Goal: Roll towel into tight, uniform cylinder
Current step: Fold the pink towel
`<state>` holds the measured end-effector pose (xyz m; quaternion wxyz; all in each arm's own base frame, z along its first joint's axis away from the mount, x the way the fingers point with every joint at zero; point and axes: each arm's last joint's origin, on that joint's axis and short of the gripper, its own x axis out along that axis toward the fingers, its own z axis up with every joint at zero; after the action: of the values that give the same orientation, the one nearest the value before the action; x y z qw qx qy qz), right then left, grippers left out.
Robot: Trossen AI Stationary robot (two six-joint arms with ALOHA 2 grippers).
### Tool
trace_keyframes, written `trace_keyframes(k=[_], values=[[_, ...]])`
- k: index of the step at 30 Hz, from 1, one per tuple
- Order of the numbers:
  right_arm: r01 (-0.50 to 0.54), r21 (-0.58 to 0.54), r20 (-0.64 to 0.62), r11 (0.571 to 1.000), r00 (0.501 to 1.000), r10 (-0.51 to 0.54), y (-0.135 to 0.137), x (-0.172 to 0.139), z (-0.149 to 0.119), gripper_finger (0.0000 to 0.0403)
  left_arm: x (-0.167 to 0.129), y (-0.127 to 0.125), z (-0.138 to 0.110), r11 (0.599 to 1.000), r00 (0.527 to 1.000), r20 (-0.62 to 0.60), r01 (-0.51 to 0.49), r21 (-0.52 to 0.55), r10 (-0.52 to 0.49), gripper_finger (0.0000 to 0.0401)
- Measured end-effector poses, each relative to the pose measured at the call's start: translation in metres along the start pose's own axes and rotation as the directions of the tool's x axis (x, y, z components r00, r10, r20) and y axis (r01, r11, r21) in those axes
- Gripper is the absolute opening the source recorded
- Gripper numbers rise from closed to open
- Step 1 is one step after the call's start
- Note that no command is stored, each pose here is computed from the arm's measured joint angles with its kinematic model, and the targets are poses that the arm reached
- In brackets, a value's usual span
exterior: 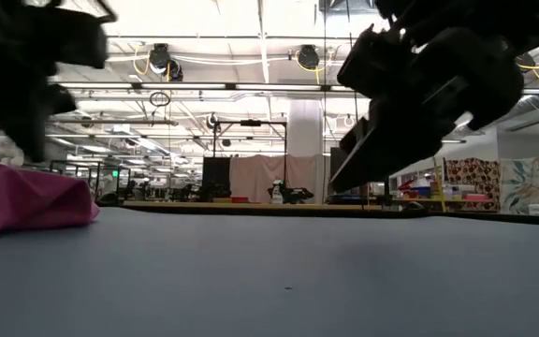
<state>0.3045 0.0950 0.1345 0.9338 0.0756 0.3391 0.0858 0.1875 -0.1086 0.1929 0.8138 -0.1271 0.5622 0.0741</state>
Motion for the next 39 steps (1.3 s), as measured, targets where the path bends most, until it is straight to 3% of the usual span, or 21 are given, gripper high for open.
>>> trace_keyframes(k=[4, 13, 20, 25, 28, 33, 39], values=[[-0.022, -0.017, 0.008, 1.000, 1.000, 0.022, 0.009, 0.000, -0.001, 0.0000, -0.004, -0.009, -0.018, 0.999, 0.996, -0.082, 0.025, 0.025, -0.023, 0.0058], [-0.041, 0.028, 0.010, 0.999, 0.999, 0.041, 0.018, -0.001, -0.003, 0.0000, -0.014, -0.026, -0.046, 0.997, 0.996, -0.083, 0.044, 0.059, -0.039, 0.0160], [-0.041, 0.043, 0.010, 0.998, 0.999, 0.041, 0.018, -0.001, -0.003, 0.0000, -0.019, -0.023, -0.067, 0.990, 0.987, -0.147, -0.047, 0.135, 0.067, 0.0173], [-0.039, 0.027, 0.009, 0.999, 0.999, 0.039, 0.018, -0.001, -0.004, 0.0000, -0.022, -0.021, -0.071, 0.982, 0.984, -0.156, -0.057, 0.179, 0.085, 0.0173], [-0.005, 0.014, 0.020, 1.000, 1.000, 0.005, 0.017, -0.001, -0.003, 0.0000, -0.020, -0.013, -0.072, 0.956, 0.979, -0.111, -0.139, 0.258, 0.172, 0.0173], [0.029, 0.015, 0.028, 0.999, 0.999, -0.029, 0.016, -0.001, -0.003, 0.0000, -0.007, -0.004, -0.079, 0.887, 0.963, -0.103, -0.182, 0.425, 0.247, 0.0173], [0.021, 0.009, 0.020, 1.000, 1.000, -0.021, 0.020, -0.001, -0.005, 0.0000, 0.007, -0.001, -0.083, 0.825, 0.942, -0.052, -0.264, 0.500, 0.332, 0.0173]])
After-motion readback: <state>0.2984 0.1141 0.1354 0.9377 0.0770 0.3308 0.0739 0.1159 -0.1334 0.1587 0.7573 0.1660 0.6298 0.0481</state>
